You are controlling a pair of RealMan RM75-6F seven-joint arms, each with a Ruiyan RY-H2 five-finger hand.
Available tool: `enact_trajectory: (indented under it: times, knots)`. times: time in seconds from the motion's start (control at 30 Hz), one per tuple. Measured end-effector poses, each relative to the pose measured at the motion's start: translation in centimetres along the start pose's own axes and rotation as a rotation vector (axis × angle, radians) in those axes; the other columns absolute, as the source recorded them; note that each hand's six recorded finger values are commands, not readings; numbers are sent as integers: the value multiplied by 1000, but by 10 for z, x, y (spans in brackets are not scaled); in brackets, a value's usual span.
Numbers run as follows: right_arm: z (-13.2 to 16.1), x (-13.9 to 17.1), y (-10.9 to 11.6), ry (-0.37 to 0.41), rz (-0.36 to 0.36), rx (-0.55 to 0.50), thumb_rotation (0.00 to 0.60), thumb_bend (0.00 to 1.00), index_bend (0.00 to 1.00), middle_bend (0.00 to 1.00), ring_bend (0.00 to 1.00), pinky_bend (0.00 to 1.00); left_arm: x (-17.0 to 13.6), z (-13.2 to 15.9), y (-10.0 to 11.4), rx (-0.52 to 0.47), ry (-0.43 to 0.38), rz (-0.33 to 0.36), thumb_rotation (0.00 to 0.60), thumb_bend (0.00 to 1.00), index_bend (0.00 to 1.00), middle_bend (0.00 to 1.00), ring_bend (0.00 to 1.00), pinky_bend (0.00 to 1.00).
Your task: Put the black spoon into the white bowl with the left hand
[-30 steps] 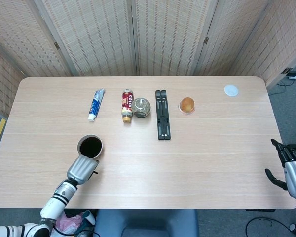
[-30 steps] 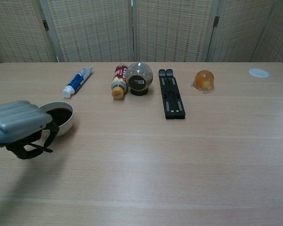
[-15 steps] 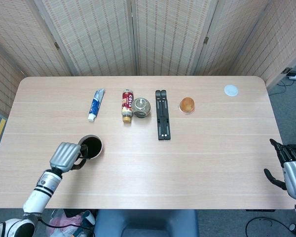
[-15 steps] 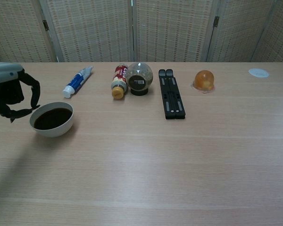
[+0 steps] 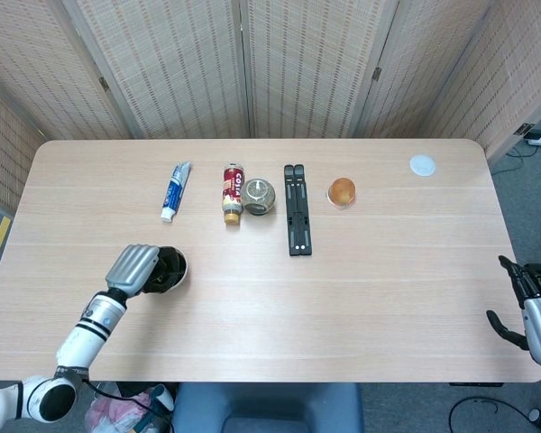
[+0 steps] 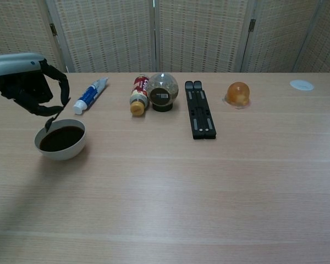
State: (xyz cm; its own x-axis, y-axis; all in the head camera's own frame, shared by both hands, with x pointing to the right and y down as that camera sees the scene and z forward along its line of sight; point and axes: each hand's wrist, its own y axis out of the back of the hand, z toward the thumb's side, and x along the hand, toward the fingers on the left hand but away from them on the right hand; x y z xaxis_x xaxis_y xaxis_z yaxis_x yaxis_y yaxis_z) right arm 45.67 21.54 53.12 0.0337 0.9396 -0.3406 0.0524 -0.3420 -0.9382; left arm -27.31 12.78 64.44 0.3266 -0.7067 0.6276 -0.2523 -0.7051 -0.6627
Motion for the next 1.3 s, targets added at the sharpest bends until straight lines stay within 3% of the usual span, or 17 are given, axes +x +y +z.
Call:
enact_trajectory:
  times: [0.33,0.73,1.07,1.3]
  knots:
    - [-4,2,0,-12,-1,-2,600,196,85,213,223,288,31,0,-21,-41,16,-17,600,527,716,1000,930,1000]
    - [-4,2,-1,-17,0,-1,600,195,85,213,223,288,51,-34,-34,-44,116,-13,600,527,721,1000,930,1000]
    - [-2,-1,-2,-11,6,0,600,195,85,213,222,288,43,-55,-43,-27,163,-42,600,528,724,1000,930,1000]
    - [-2,-1,-3,-10,9,0,600,194,85,213,222,288,37,-46,-48,-39,134,-60,600,527,730,1000,930,1000]
